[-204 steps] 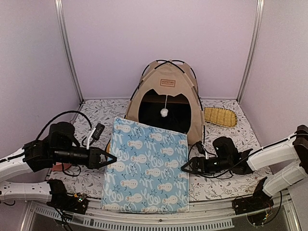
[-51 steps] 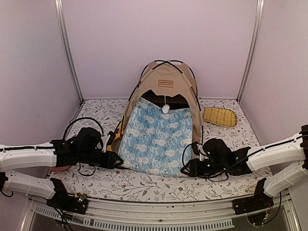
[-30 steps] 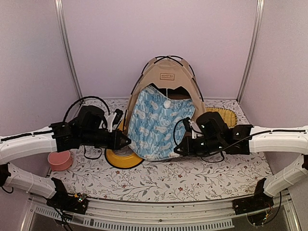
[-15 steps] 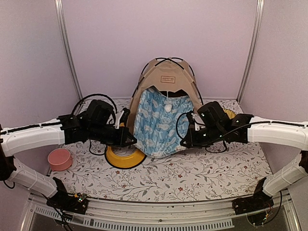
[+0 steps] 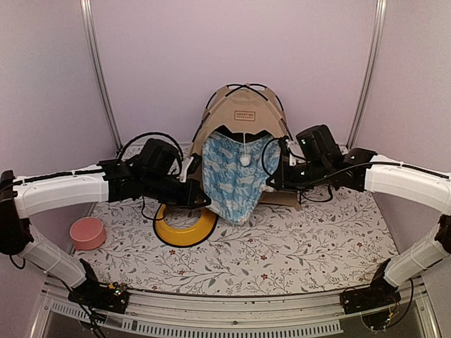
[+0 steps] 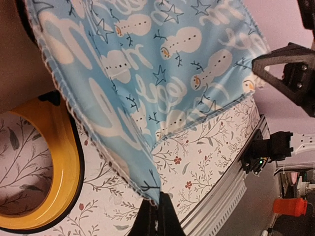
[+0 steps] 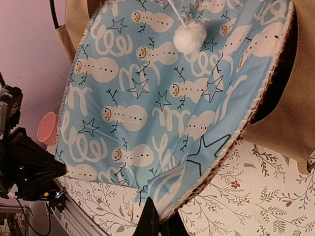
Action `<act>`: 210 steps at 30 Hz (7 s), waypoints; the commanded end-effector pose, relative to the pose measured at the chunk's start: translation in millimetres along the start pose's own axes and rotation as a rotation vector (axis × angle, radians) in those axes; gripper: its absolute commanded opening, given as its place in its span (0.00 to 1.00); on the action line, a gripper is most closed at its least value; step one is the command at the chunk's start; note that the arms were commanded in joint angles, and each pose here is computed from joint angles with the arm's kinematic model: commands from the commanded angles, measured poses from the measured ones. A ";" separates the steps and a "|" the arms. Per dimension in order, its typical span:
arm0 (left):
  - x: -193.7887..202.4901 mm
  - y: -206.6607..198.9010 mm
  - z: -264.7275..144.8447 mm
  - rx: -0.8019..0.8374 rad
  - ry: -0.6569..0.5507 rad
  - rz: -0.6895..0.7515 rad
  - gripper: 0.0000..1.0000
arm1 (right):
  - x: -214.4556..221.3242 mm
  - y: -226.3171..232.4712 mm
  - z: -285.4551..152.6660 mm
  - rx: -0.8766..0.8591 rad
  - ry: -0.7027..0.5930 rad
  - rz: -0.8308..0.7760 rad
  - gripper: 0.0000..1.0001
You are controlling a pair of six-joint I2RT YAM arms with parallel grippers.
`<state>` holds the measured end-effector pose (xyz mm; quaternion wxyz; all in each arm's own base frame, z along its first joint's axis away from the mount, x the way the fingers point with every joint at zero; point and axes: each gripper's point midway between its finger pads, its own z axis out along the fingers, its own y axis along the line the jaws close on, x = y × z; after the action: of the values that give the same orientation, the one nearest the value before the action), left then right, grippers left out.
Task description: Set up the pet tent
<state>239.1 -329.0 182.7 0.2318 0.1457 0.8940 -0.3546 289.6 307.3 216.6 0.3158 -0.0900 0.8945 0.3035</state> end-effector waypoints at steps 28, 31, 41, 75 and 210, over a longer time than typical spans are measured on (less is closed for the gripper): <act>-137.1 6.3 41.4 0.068 -0.277 -0.071 0.00 | -86.4 -50.3 60.4 0.274 -0.154 -0.075 0.02; -142.8 9.1 41.5 0.053 -0.305 -0.074 0.00 | -87.8 -58.8 63.1 0.319 -0.159 -0.081 0.02; -154.5 19.9 49.0 -0.021 -0.334 -0.030 0.00 | -90.5 -68.4 72.2 0.379 -0.156 -0.105 0.05; -162.0 51.4 74.0 -0.148 -0.392 -0.019 0.00 | -66.9 -38.9 59.1 0.341 -0.101 -0.164 0.68; -115.6 -5.8 -44.1 0.068 -0.345 0.439 0.00 | 15.1 12.6 194.6 -0.100 0.120 -0.268 0.66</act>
<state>327.1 -308.6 237.8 0.4100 0.2801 0.8065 -0.3210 375.3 440.2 84.1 0.2874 -0.2526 0.8713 0.3074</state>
